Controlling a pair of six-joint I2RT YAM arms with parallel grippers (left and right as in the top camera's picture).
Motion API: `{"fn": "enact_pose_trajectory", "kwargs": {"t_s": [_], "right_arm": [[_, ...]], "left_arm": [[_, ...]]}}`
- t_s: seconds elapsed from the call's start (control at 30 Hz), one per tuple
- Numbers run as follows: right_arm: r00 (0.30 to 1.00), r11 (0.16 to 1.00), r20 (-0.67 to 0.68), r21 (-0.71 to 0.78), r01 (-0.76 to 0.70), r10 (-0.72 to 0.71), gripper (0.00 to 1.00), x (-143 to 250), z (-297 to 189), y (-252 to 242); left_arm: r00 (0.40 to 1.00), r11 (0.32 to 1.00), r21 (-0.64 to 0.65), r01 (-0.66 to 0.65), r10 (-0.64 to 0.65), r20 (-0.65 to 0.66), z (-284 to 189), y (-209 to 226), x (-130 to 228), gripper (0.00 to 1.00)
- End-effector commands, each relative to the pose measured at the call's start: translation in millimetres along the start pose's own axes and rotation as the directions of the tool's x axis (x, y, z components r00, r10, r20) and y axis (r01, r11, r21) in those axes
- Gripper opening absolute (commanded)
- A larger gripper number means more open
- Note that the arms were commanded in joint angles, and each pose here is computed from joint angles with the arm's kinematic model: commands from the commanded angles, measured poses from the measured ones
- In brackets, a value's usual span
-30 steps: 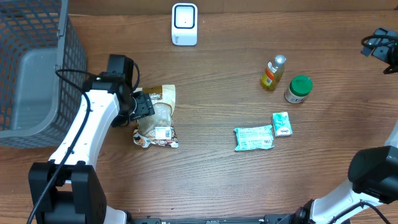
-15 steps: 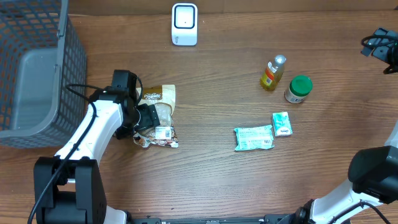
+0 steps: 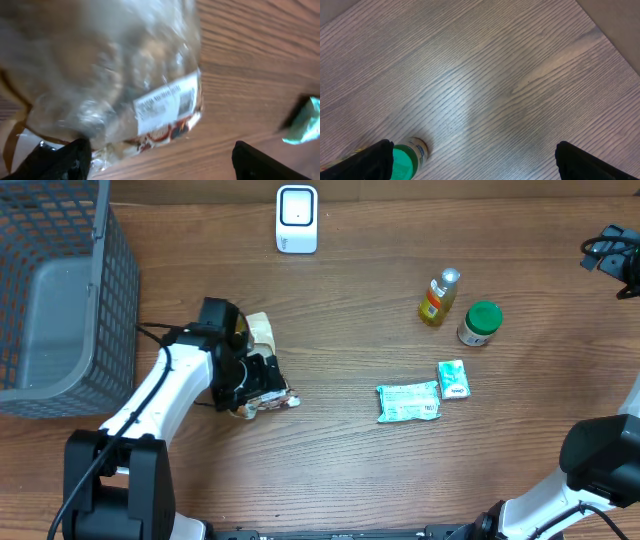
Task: Scan the item barcode
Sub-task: 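Lower the left gripper and close it on the bread bag top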
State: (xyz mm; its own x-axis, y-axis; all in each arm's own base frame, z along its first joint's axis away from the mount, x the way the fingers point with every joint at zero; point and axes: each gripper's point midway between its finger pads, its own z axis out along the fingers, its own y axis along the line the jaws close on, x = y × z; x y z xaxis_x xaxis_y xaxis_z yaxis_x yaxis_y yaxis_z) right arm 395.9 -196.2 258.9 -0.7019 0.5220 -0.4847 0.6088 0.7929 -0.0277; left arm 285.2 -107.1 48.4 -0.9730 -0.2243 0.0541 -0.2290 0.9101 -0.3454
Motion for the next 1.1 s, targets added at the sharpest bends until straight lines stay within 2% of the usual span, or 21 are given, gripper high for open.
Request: {"fn": "enact_pose_trajectory", "kwargs": {"t_s": [0.0, 0.37, 0.53, 0.97, 1.07], "right_arm": [[1.000, 1.000, 0.021, 0.004, -0.009, 0.009, 1.00, -4, -5, -2], [1.000, 1.000, 0.021, 0.004, -0.009, 0.009, 1.00, -4, -5, -2], [1.000, 1.000, 0.021, 0.004, -0.009, 0.009, 1.00, -4, -5, -2], [1.000, 1.000, 0.021, 0.004, -0.009, 0.009, 1.00, -4, -5, -2], [1.000, 1.000, 0.021, 0.004, -0.009, 0.009, 1.00, -4, -5, -2]], "left_arm": [[1.000, 1.000, 0.028, 0.004, -0.004, -0.020, 1, -5, 3, 0.91], [0.987, 0.993, 0.079, 0.086, -0.096, 0.132, -34, 12, -51, 0.92], [0.972, 0.993, 0.029, 0.111, -0.115, 0.203, -38, 28, -67, 0.91], [0.976, 0.988, -0.041, 0.149, -0.140, 0.167, -8, 48, -75, 0.92], [0.968, 0.980, -0.034, 0.197, -0.189, 0.166, -2, 55, -79, 0.92]]}}
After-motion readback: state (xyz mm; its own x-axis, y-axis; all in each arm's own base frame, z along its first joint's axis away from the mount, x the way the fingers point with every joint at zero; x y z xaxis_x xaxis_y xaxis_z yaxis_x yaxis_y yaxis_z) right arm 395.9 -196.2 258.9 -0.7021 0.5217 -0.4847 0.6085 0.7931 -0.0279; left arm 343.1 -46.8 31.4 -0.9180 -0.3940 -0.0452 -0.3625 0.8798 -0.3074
